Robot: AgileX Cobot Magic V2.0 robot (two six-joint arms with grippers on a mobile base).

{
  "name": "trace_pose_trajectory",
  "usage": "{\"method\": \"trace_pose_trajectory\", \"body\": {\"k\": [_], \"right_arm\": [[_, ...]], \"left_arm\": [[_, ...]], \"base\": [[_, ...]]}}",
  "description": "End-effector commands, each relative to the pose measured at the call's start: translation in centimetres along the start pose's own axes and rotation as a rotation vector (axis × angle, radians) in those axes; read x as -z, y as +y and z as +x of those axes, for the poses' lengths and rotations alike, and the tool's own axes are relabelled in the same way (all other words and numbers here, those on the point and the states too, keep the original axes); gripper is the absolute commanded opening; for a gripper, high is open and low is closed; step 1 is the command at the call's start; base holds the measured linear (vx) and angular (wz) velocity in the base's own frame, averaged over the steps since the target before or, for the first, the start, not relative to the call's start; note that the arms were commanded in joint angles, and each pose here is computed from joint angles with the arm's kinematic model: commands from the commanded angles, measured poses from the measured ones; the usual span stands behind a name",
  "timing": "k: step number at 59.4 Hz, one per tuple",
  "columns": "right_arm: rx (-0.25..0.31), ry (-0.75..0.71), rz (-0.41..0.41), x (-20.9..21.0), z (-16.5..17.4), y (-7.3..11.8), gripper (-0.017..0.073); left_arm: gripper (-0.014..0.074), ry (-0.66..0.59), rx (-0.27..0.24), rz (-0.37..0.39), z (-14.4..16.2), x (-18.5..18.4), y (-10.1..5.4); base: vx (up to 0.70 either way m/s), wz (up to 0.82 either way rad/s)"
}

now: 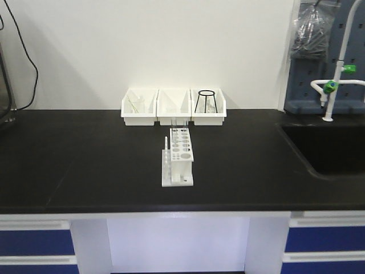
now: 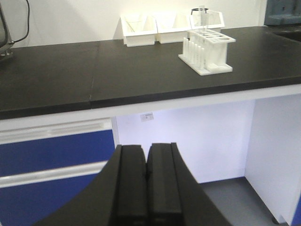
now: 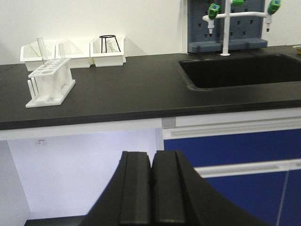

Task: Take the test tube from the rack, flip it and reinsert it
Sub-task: 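Drive the base toward the white test-tube rack on the bench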

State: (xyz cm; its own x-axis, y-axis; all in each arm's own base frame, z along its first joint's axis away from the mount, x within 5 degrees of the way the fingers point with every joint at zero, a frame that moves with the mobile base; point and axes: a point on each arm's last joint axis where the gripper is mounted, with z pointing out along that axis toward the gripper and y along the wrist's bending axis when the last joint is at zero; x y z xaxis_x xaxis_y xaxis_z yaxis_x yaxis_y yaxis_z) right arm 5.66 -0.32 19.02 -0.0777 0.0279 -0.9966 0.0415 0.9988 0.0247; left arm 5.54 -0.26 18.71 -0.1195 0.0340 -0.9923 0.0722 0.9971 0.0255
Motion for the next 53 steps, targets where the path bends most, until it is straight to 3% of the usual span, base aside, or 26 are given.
{"method": "trace_pose_trajectory", "body": {"k": [1,53], "right_arm": [[0.016,-0.089,-0.009,0.12,-0.70,0.11,-0.0011],[0.016,-0.091,-0.009,0.13,-0.71,0.11,-0.0011]], "left_arm": [[-0.0006,-0.089,0.014,0.013,-0.88,0.11,-0.11],[-0.0006,-0.089,0.014,0.013,-0.88,0.11,-0.11]], "base": [[0.41,0.08],[0.40,0.01]]}}
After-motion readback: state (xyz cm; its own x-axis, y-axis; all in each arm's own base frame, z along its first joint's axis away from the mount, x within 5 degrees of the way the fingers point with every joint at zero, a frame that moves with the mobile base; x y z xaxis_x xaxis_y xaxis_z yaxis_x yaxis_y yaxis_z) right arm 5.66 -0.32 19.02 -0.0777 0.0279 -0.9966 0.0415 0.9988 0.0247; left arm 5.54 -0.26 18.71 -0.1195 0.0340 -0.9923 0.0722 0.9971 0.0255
